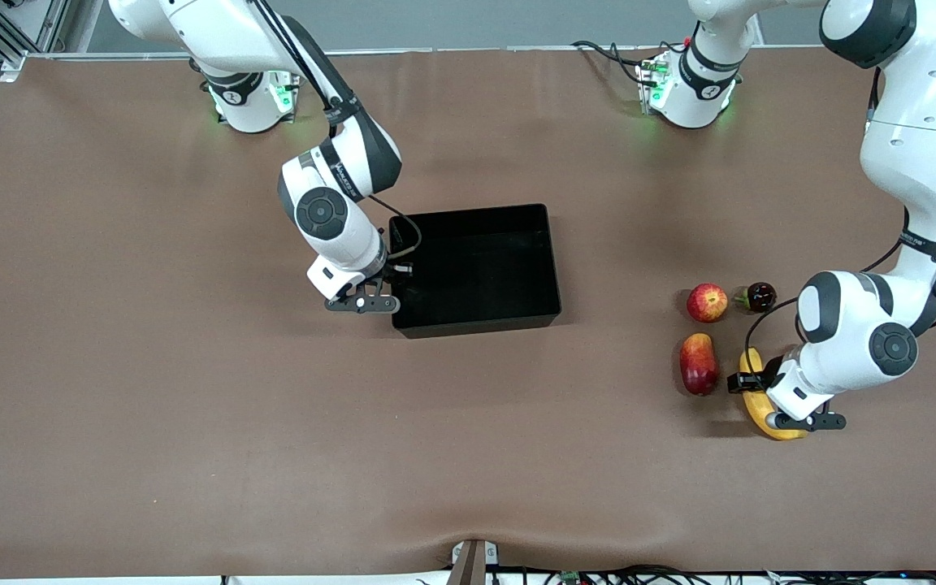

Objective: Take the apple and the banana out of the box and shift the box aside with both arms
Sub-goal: 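Set the banana down with the left gripper while the right gripper grips the box, then drag the empty black box away with the right gripper while the left gripper withdraws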

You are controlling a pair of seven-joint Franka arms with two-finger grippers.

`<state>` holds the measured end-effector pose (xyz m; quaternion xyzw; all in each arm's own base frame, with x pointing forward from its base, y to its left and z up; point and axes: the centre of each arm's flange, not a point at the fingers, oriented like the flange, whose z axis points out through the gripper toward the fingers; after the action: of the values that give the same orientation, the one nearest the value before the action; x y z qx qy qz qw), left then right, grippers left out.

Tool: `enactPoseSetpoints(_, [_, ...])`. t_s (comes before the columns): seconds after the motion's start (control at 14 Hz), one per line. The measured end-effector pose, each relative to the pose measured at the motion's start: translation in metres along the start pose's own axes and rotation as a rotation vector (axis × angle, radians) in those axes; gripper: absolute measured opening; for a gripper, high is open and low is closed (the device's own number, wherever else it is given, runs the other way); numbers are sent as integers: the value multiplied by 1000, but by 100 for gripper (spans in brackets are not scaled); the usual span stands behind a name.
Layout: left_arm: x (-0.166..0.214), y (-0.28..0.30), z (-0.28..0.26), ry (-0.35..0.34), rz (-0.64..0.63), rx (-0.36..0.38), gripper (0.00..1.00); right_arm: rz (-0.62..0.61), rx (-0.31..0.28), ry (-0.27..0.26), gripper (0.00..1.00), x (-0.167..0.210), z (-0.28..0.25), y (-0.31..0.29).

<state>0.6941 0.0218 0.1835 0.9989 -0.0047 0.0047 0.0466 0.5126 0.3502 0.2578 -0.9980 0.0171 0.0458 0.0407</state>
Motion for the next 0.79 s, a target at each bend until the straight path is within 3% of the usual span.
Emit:
enactPoseSetpoints(0.14, [5, 10, -23, 10, 13, -1, 93, 1, -9, -21, 5, 0, -2, 0])
enactPoseSetpoints(0.22, [7, 13, -40, 1, 19, 6, 100, 2, -17, -37, 6, 1, -6, 0])
enactPoseSetpoints(0.5, [17, 28, -140, -17, 35, 42, 100, 49, -43, -79, 6, 21, -39, 23])
enactPoseSetpoints(0.79, [10, 38, -202, 8, 41, 77, 100, 108, -5, -103, 6, 67, -119, 153])
